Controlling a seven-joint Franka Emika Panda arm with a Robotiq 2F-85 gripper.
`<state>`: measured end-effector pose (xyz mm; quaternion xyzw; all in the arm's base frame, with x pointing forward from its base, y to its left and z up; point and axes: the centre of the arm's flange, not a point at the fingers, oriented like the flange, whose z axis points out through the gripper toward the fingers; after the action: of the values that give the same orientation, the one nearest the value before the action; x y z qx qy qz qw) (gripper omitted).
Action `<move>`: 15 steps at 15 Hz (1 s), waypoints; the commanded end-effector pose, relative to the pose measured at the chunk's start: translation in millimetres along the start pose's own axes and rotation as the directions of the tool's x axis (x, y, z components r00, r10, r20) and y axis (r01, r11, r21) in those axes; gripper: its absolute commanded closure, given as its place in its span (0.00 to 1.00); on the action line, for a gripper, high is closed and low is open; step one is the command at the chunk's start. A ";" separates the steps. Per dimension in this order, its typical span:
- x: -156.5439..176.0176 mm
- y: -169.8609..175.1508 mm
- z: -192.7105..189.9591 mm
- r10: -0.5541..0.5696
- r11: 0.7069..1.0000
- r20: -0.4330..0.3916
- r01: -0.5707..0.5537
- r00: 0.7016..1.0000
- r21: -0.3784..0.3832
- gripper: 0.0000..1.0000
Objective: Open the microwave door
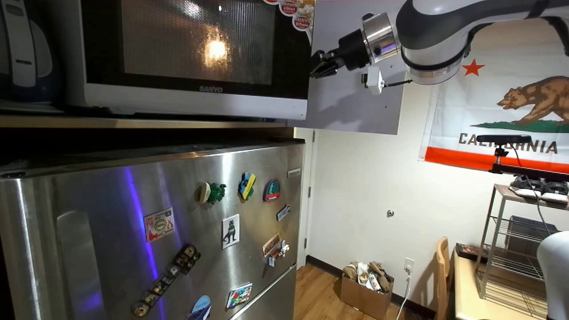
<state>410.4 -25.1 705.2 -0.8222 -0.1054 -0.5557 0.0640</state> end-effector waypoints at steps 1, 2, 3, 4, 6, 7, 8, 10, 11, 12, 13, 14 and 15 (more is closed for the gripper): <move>3.7 -5.1 1.8 0.013 1.000 -0.004 -0.013 1.000 0.011 0.98; 2.1 -7.7 3.2 0.010 1.000 0.002 -0.010 1.000 0.016 0.98; -0.2 -11.6 4.6 0.005 1.000 0.010 -0.005 1.000 0.024 0.99; -2.8 -16.1 5.9 -0.004 1.000 0.016 0.004 1.000 0.031 0.99; -7.9 -25.2 7.4 -0.017 0.999 0.028 0.016 0.999 0.048 0.99; -10.4 -29.8 7.3 -0.023 0.998 0.033 0.021 0.999 0.056 0.99; -12.0 -33.3 7.5 -0.028 0.998 0.037 0.026 0.999 0.061 0.98; -15.3 -37.0 5.5 -0.035 0.997 0.042 0.032 0.999 0.067 0.99; -16.3 -38.8 4.4 -0.037 0.997 0.044 0.034 0.998 0.070 0.99; -17.0 -40.4 3.6 -0.040 0.997 0.044 0.036 0.998 0.073 0.99; -17.2 -41.2 2.5 -0.041 0.997 0.044 0.037 0.998 0.074 0.99; -17.3 -41.5 1.2 -0.041 0.996 0.043 0.038 0.998 0.076 0.98; -17.3 -41.3 -0.2 -0.041 0.996 0.041 0.038 0.998 0.078 0.99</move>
<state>406.4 10.3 688.1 -0.8272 -0.1411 -0.5380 0.0805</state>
